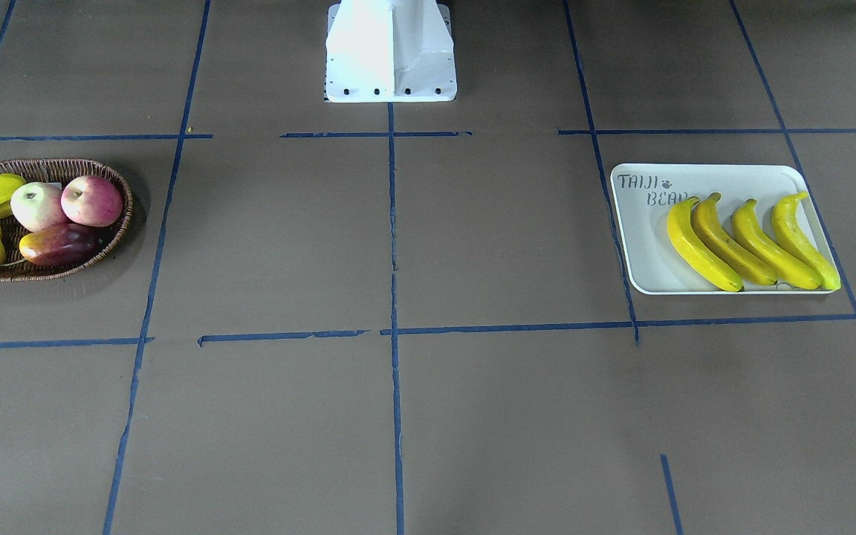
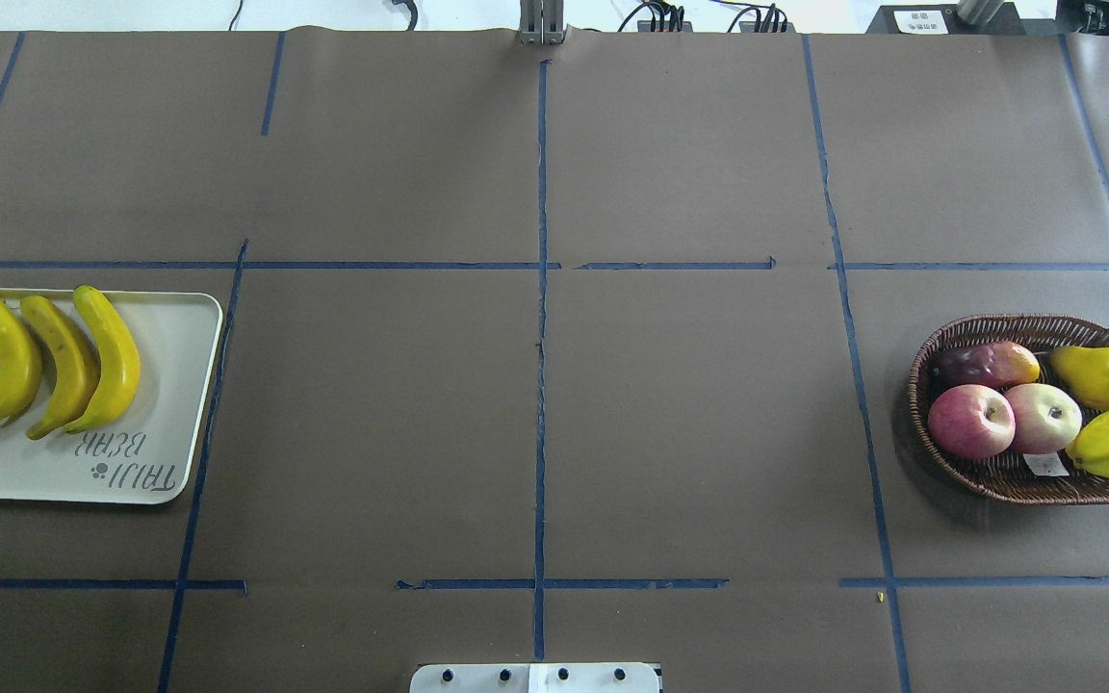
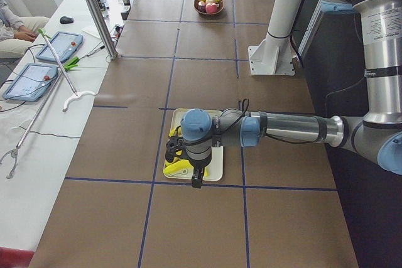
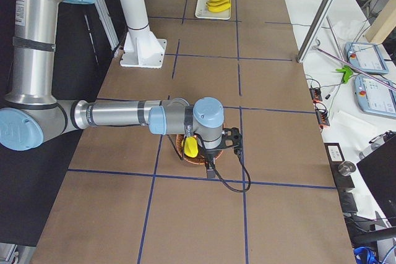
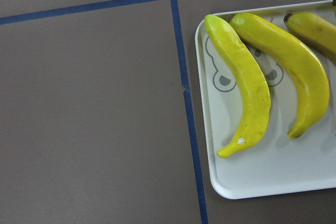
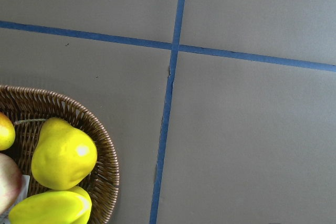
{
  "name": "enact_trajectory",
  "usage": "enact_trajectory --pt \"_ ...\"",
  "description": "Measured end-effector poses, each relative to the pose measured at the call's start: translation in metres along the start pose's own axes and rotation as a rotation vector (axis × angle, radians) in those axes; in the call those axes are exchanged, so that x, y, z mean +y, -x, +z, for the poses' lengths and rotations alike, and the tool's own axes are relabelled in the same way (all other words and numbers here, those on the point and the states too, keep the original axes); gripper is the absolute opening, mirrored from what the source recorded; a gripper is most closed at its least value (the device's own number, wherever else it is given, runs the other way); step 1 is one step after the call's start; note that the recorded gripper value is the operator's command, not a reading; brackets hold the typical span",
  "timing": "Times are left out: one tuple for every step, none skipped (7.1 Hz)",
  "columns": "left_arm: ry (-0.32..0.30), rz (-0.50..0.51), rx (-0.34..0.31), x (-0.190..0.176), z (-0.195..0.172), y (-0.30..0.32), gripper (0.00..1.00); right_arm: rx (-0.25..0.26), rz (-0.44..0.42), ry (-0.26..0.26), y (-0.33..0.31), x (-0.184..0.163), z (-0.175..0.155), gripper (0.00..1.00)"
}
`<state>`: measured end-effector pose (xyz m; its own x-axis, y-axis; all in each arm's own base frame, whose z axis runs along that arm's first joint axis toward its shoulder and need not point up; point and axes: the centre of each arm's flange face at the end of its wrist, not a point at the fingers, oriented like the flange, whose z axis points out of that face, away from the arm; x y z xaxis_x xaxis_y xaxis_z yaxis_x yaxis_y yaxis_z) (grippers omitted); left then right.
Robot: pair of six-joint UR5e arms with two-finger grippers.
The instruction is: Transfer all bananas from basket to plate
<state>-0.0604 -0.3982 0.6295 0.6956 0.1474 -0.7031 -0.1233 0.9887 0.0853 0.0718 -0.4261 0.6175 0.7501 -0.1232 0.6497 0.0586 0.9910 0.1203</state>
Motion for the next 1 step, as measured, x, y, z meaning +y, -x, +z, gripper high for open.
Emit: enact_trajectory --pt "0.001 0.000 0.000 0.0001 0.0001 0.0001 1.00 -0.001 -0.001 0.001 0.0005 -0.0001 0.0004 0.99"
